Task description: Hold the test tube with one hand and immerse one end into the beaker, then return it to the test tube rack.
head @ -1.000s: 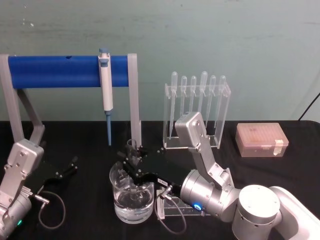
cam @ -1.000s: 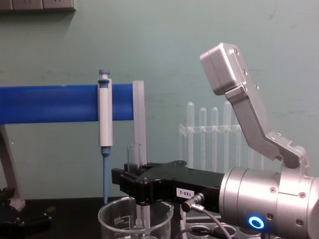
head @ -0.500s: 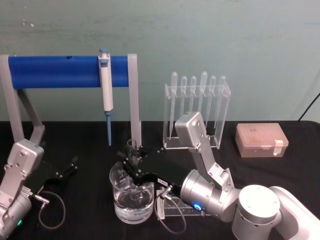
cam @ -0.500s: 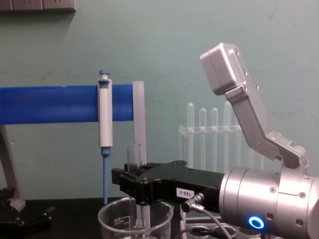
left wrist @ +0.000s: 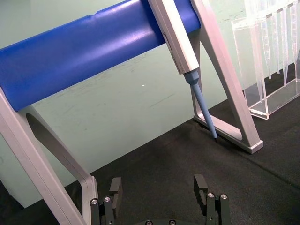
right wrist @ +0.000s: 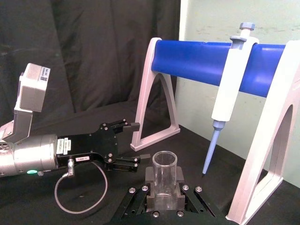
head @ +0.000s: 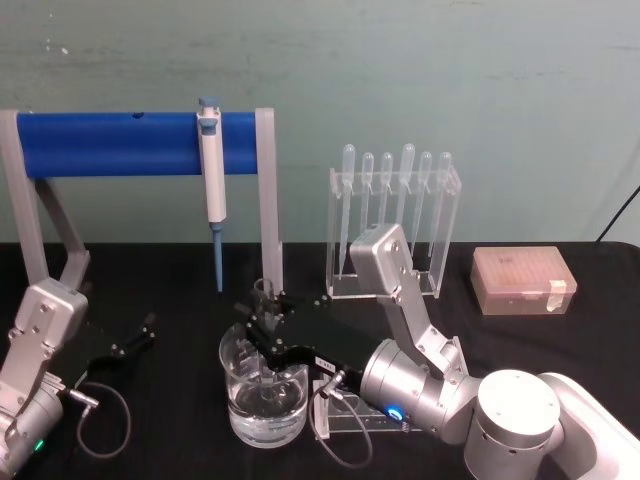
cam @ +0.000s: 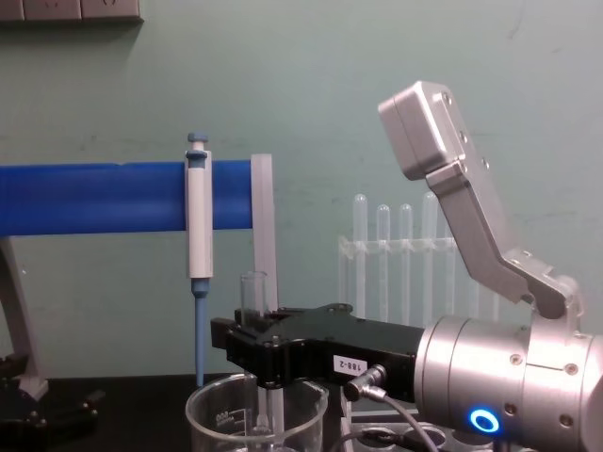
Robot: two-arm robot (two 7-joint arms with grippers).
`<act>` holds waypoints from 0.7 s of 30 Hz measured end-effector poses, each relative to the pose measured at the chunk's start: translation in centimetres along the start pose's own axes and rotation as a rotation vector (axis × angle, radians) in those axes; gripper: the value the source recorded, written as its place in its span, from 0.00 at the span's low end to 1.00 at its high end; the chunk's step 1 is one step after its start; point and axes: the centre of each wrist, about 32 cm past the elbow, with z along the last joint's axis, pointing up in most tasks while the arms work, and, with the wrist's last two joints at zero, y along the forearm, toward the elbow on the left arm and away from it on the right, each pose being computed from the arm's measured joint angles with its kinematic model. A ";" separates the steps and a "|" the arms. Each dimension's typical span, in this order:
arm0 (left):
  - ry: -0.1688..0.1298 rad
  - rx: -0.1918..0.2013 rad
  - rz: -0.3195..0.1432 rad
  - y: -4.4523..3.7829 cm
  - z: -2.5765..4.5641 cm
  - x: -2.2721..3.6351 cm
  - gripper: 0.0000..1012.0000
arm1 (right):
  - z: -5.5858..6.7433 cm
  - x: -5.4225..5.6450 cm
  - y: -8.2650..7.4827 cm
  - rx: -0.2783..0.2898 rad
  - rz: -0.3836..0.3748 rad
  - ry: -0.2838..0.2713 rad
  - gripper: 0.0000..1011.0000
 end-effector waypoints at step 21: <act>0.000 0.000 0.000 0.00 0.00 0.00 0.99 | 0.0 0.0 0.0 0.000 0.000 0.000 0.22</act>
